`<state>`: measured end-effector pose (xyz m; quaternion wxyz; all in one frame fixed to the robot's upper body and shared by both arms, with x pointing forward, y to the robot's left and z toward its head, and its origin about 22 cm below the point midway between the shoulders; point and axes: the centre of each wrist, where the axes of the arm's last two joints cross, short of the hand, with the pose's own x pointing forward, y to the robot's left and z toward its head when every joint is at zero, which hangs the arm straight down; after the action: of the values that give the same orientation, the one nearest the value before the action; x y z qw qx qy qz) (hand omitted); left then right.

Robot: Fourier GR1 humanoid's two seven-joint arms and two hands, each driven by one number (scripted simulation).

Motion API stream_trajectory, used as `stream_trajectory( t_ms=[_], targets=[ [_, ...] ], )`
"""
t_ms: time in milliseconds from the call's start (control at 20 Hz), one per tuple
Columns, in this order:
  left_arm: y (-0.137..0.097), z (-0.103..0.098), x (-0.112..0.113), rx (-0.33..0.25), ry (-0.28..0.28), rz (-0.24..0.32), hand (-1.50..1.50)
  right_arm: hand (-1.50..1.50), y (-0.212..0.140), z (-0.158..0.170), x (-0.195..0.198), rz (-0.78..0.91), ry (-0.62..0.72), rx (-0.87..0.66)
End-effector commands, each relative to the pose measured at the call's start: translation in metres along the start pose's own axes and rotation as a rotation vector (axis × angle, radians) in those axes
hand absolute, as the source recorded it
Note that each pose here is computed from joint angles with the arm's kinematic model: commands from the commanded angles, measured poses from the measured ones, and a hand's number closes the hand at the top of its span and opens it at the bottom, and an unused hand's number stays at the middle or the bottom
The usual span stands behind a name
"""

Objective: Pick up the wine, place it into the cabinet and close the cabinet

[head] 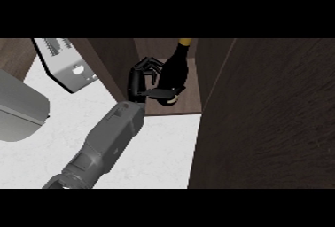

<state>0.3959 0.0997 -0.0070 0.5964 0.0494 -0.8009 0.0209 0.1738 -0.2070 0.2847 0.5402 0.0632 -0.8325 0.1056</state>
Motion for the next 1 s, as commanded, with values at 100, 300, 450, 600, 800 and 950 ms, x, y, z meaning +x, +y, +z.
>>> stream_trajectory(
  t_ms=[100,300,450,600,800,950],
  targets=[
    [0.002,-0.018,0.006,0.052,0.016,0.001,1.50,-1.50,0.005,0.018,0.008,-0.038,-0.029,0.062],
    [0.001,-0.032,0.017,0.031,0.009,-0.005,1.50,-1.50,0.004,0.016,0.008,-0.049,-0.010,0.073],
    [0.009,-0.026,0.007,0.048,-0.013,-0.096,1.50,-1.50,0.011,-0.001,0.003,-0.043,-0.017,0.052],
    [0.013,-0.030,0.007,0.087,-0.015,-0.179,1.50,-1.50,0.008,0.002,0.004,-0.048,-0.020,0.057],
    [0.017,-0.043,0.017,0.097,0.005,-0.214,1.50,-1.50,0.004,-0.001,-0.001,-0.046,-0.049,0.073],
    [0.012,-0.036,0.012,0.109,0.022,-0.232,1.50,-1.50,0.016,0.006,0.007,-0.033,-0.040,0.094]
  ],
)
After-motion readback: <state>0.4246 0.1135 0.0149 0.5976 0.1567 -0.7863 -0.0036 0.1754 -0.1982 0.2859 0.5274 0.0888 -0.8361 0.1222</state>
